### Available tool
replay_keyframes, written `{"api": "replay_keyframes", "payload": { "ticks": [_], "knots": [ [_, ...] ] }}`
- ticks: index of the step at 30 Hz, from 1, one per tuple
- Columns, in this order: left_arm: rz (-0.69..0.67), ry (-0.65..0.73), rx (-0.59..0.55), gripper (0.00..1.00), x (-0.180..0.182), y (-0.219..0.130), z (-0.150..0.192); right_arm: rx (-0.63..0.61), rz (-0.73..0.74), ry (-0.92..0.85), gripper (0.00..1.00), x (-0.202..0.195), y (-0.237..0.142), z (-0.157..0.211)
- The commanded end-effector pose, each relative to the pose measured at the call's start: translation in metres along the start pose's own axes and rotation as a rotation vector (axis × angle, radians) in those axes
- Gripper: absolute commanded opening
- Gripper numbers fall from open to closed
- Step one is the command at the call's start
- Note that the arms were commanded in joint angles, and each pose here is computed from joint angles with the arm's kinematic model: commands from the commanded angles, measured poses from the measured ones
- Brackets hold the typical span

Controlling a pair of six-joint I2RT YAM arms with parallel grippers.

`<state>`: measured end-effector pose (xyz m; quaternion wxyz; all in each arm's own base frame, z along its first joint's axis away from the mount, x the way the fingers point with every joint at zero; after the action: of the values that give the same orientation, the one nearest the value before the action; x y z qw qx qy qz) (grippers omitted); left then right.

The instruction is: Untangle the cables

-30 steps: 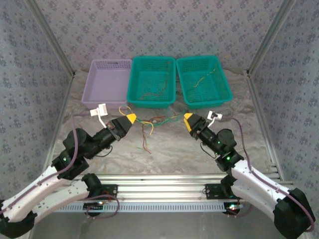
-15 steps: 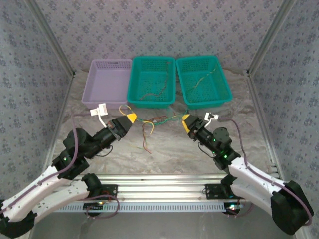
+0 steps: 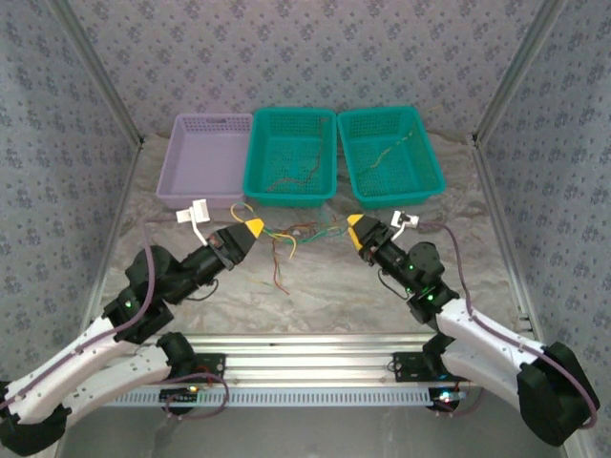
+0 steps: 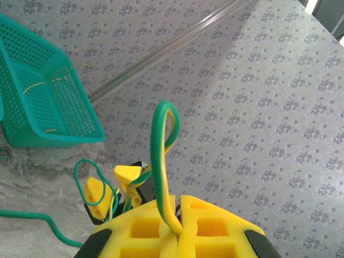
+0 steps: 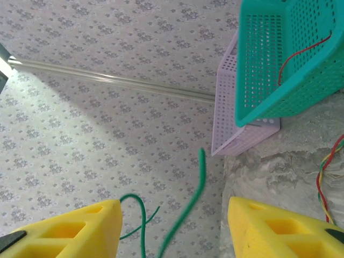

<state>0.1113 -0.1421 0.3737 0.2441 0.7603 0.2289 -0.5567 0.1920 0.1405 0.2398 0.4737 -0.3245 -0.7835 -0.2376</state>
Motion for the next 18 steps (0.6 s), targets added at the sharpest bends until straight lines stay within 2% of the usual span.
{"api": "replay_keyframes", "payload": {
  "ticks": [1, 8, 13, 14, 18],
  "knots": [
    [0.058, -0.006, -0.007, 0.0, -0.009, -0.001, -0.001, -0.021, -0.058, -0.013, 0.56, 0.012, 0.007, -0.005],
    [0.06, -0.015, -0.004, 0.0, -0.006, -0.001, 0.001, -0.009, -0.053, -0.007, 0.54, 0.012, 0.02, -0.006],
    [0.057, -0.019, -0.001, 0.0, -0.003, 0.0, 0.002, 0.018, -0.091, 0.003, 0.42, 0.016, 0.034, -0.005],
    [0.057, -0.019, 0.0, 0.0, -0.003, 0.0, 0.002, 0.024, -0.087, 0.002, 0.37, 0.017, 0.036, -0.004],
    [0.057, -0.004, -0.006, 0.0, -0.006, -0.004, 0.001, 0.034, -0.051, -0.013, 0.04, 0.014, 0.035, -0.005]
  ]
}}
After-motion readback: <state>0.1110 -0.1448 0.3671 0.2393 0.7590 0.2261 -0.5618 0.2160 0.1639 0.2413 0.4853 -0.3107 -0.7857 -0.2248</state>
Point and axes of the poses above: each hand's point on the last joint's axis, 136 mm out from that joint toward the fingers, its own y axis out along the fingers, its own x axis along the line the jaws close on, z = x × y, the point moved 10 cm from there along -y, back along the fingers, and after that the axes turned 15 degrees about -y, right-handed, at the moved point
